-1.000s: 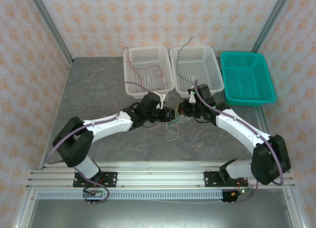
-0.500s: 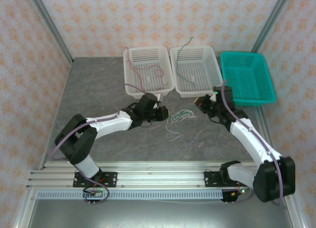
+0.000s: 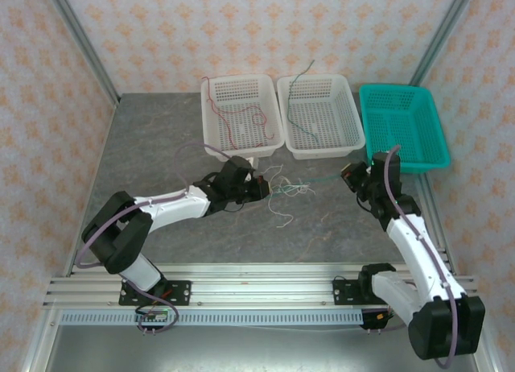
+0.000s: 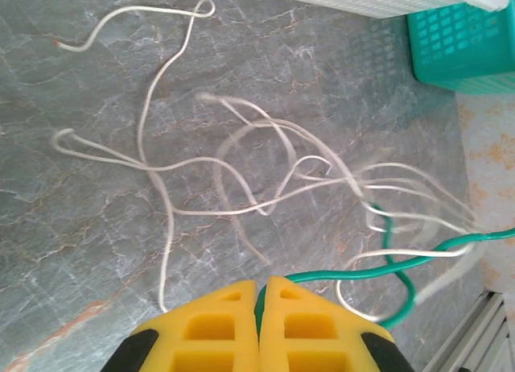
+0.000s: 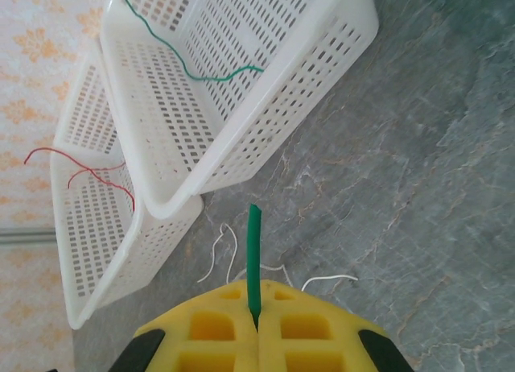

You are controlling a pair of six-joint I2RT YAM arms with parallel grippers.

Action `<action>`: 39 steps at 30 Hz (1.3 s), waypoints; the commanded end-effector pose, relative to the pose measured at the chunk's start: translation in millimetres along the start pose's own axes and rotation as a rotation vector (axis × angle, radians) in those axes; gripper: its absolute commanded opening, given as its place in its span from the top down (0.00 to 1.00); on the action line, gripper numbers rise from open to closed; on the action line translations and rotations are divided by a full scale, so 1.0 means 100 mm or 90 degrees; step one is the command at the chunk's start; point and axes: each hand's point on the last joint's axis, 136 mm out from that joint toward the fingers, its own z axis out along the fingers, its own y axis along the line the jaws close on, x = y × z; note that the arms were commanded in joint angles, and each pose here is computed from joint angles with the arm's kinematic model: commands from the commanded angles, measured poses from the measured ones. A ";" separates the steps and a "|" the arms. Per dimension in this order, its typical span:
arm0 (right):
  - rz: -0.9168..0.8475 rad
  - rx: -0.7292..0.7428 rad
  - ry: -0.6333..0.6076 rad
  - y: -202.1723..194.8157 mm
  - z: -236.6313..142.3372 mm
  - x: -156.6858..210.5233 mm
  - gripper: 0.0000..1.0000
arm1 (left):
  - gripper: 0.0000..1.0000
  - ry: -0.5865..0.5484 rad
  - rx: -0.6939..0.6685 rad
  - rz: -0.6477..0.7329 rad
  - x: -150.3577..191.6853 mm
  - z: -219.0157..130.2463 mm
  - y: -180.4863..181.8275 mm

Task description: Untangle the cables

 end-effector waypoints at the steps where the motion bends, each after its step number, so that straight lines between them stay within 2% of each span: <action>1: 0.026 0.081 -0.205 -0.23 -0.30 -0.62 1.00 | 1.00 -0.003 -0.179 -0.059 0.12 -0.13 0.77; 3: 0.016 0.048 -0.190 -0.14 -0.25 -0.59 1.00 | 1.00 -0.006 -0.158 -0.063 0.10 -0.13 0.72; 8: -0.064 -0.087 -0.033 0.37 0.05 -0.22 1.00 | 1.00 -0.019 -0.080 -0.033 -0.02 -0.10 0.43; 11: -0.116 -0.199 0.047 0.80 0.05 0.01 1.00 | 0.73 -0.044 -0.057 0.043 -0.17 -0.20 0.26; 13: -0.137 -0.262 0.083 1.04 -0.01 0.12 1.00 | 0.54 -0.071 -0.008 0.109 -0.30 -0.35 0.00; 17: -0.180 -0.335 0.121 1.35 -0.13 0.27 1.00 | 0.27 -0.106 0.124 0.247 -0.42 -0.68 -0.62; 20: -0.219 -0.370 0.137 1.52 -0.21 0.38 1.00 | 0.17 -0.108 0.175 0.324 -0.40 -0.81 -0.93; 22: -0.230 -0.377 0.144 1.58 -0.22 0.45 1.00 | 0.16 -0.098 0.206 0.354 -0.36 -0.78 -1.12; 24: -0.230 -0.383 0.151 1.64 -0.22 0.48 1.00 | 0.15 -0.093 0.205 0.348 -0.39 -0.65 -1.20; 27: -0.228 -0.402 0.164 1.73 -0.25 0.52 1.00 | 0.17 -0.109 0.158 0.314 -0.52 -0.40 -1.12; 29: -0.230 -0.413 0.169 1.77 -0.28 0.55 1.00 | 0.32 -0.110 0.176 0.302 -0.54 -0.29 -1.18; 32: -0.227 -0.410 0.169 1.78 -0.28 0.56 1.00 | 0.48 -0.095 0.236 0.292 -0.53 -0.21 -1.36; 34: -0.229 -0.399 0.165 1.75 -0.26 0.55 1.00 | 0.68 -0.088 0.239 0.292 -0.52 -0.18 -1.40; 36: -0.231 -0.382 0.164 1.68 -0.22 0.56 1.00 | 1.00 -0.092 0.238 0.288 -0.53 -0.18 -1.39; 38: -0.242 -0.370 0.166 1.62 -0.18 0.59 1.00 | 1.00 -0.104 0.248 0.281 -0.55 -0.24 -1.42; 39: -0.255 -0.362 0.162 1.55 -0.16 0.61 0.84 | 1.00 -0.115 0.250 0.270 -0.59 -0.28 -1.43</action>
